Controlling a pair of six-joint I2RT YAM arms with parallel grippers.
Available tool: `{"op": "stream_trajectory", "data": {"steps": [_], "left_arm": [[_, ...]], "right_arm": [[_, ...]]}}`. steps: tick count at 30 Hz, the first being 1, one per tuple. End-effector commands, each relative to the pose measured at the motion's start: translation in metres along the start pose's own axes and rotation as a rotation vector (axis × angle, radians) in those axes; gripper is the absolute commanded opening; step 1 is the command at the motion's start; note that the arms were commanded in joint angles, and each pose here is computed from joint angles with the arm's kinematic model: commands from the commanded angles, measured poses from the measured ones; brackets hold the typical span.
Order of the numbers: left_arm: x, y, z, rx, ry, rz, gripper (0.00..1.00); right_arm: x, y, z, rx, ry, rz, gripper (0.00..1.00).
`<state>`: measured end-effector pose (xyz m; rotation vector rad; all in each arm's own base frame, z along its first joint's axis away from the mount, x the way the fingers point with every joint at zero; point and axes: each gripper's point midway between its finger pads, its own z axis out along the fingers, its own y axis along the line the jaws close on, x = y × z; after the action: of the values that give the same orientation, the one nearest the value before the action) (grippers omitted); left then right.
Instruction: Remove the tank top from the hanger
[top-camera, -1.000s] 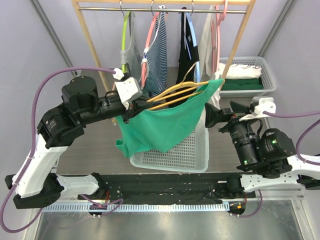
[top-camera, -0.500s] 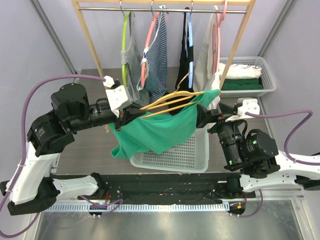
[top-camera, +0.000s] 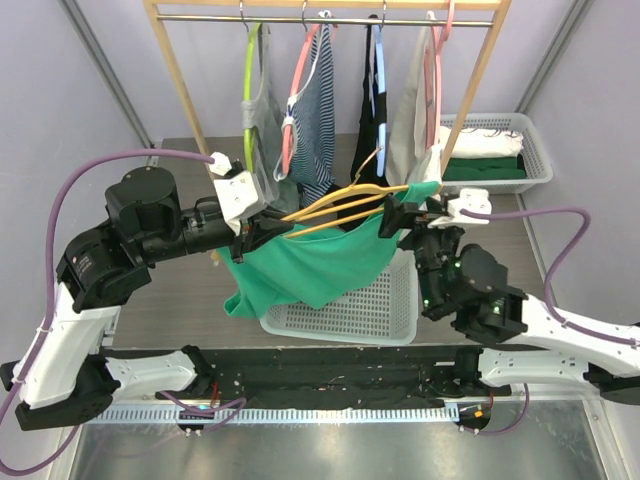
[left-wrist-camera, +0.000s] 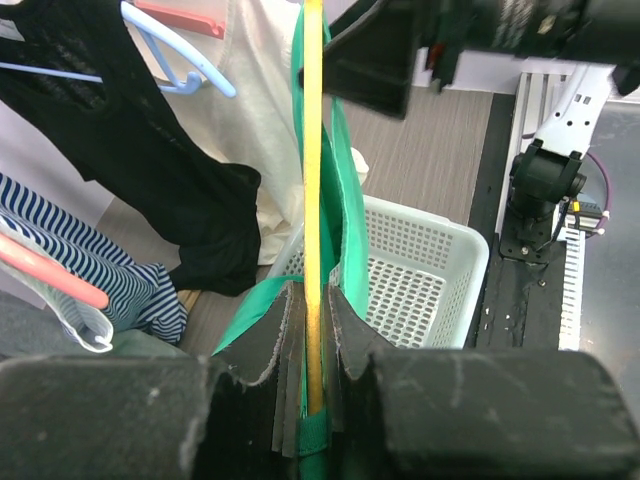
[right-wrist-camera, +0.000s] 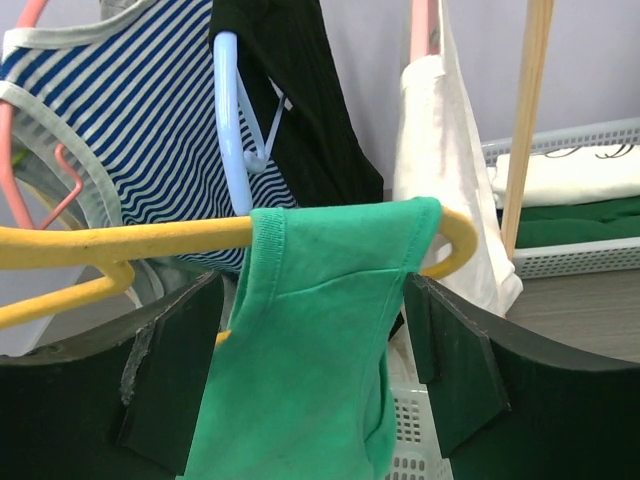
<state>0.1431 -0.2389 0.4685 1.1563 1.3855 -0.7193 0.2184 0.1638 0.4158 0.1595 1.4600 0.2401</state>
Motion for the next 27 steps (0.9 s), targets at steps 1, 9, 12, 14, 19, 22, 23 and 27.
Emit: {"op": "stream_trajectory", "data": {"steps": [1, 9, 12, 14, 19, 22, 23, 27], "left_arm": [[-0.025, 0.001, -0.005, -0.008, -0.095, 0.018, 0.00], [-0.021, 0.004, -0.002, -0.016, -0.084, 0.018, 0.00], [-0.020, 0.006, 0.002, -0.025, -0.079, 0.018, 0.00], [-0.018, 0.008, 0.006, -0.026, -0.073, 0.021, 0.00], [-0.016, 0.009, 0.005, -0.026, -0.058, 0.039, 0.00], [-0.010, 0.007, 0.003, -0.021, -0.036, 0.045, 0.00], [-0.007, 0.007, 0.002, -0.022, -0.030, 0.047, 0.00], [-0.001, 0.005, -0.004, -0.025, -0.023, 0.056, 0.00]], "right_arm": [[-0.006, 0.013, 0.013, -0.037, -0.008, 0.101, 0.79], [-0.012, -0.011, 0.009, -0.011, -0.014, 0.135, 0.33], [-0.015, -0.015, 0.006, -0.016, -0.005, 0.139, 0.31], [-0.014, -0.017, 0.005, -0.020, 0.007, 0.123, 0.27], [-0.024, -0.036, 0.001, 0.026, -0.009, 0.129, 0.09], [-0.039, -0.057, -0.004, 0.090, -0.030, 0.140, 0.08], [-0.045, -0.066, -0.007, 0.101, -0.039, 0.141, 0.08], [-0.063, -0.094, -0.015, 0.167, -0.062, 0.162, 0.07]]}}
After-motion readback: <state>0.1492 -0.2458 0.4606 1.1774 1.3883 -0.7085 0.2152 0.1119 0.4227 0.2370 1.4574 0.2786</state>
